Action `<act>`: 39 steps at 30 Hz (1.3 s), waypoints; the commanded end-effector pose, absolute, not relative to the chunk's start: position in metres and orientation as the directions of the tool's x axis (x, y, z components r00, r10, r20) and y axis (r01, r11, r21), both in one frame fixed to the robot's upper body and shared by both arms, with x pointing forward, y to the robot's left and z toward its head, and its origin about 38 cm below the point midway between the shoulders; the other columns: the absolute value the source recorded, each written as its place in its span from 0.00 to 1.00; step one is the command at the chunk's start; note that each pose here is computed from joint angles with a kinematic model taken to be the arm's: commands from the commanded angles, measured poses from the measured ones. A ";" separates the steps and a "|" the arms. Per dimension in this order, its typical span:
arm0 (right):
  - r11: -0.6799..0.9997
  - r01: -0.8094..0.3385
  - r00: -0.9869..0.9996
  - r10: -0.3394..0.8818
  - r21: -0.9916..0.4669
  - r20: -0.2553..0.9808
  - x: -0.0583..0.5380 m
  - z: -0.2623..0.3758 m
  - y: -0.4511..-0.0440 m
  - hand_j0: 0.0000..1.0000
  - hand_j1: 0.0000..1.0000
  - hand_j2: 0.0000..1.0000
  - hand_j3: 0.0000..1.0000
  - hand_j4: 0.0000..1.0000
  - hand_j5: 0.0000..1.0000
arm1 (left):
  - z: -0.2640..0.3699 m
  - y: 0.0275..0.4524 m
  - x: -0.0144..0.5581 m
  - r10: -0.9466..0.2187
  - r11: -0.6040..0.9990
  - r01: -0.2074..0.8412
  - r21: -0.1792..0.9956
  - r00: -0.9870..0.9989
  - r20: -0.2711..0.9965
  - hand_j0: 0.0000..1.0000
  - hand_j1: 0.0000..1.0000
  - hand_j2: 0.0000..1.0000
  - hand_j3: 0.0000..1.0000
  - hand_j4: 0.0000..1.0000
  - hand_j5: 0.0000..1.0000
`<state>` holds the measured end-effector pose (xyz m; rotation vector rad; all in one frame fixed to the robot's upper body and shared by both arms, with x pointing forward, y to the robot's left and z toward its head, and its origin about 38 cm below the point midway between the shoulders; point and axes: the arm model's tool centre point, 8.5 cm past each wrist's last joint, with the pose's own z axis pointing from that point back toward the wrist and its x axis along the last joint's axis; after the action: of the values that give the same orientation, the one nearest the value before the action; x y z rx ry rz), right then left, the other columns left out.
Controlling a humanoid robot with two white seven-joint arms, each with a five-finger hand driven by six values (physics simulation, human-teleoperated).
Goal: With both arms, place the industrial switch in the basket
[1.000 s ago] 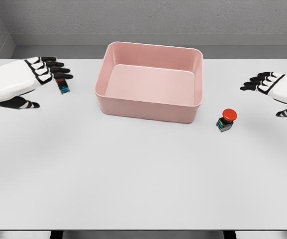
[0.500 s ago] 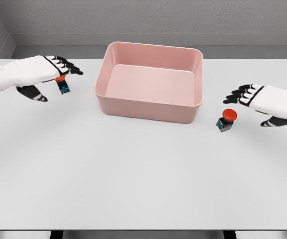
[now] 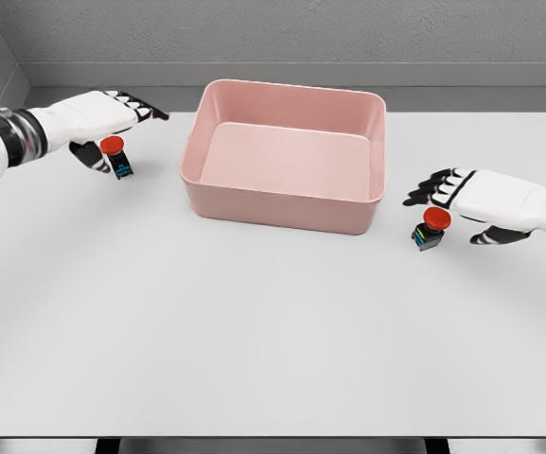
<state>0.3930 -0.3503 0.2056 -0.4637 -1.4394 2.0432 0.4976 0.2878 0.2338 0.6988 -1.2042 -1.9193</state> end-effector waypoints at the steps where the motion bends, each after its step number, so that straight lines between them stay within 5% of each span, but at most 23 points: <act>1: -0.236 -0.263 -0.768 0.638 -0.936 0.055 0.394 0.202 -0.345 0.96 0.96 0.96 0.96 0.96 0.96 | 0.218 0.284 0.497 -0.816 -0.307 0.328 0.893 -0.574 -0.070 1.00 1.00 1.00 1.00 1.00 1.00; 17: -0.243 -0.291 -0.740 0.670 -0.925 0.057 0.403 0.181 -0.350 0.95 0.95 0.95 0.95 0.95 0.95 | 0.214 0.301 0.510 -0.850 -0.350 0.335 0.875 -0.505 -0.147 1.00 1.00 1.00 1.00 1.00 1.00; 34: -0.236 -0.309 -0.736 0.673 -0.922 0.074 0.416 0.164 -0.335 0.92 0.92 0.92 0.92 0.92 0.92 | 0.198 0.296 0.525 -0.851 -0.402 0.348 0.847 -0.484 -0.205 0.86 0.86 0.86 0.86 0.86 0.86; 39: -0.250 -0.323 -0.733 0.676 -0.913 0.074 0.416 0.162 -0.336 0.82 0.82 0.82 0.82 0.82 0.82 | 0.196 0.299 0.530 -0.853 -0.418 0.354 0.836 -0.469 -0.228 0.85 0.85 0.85 0.85 0.85 0.85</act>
<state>0.4154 -0.3353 0.1621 -0.4479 -1.3674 2.0314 0.5287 0.2969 0.2001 0.8480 -0.9643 -1.9627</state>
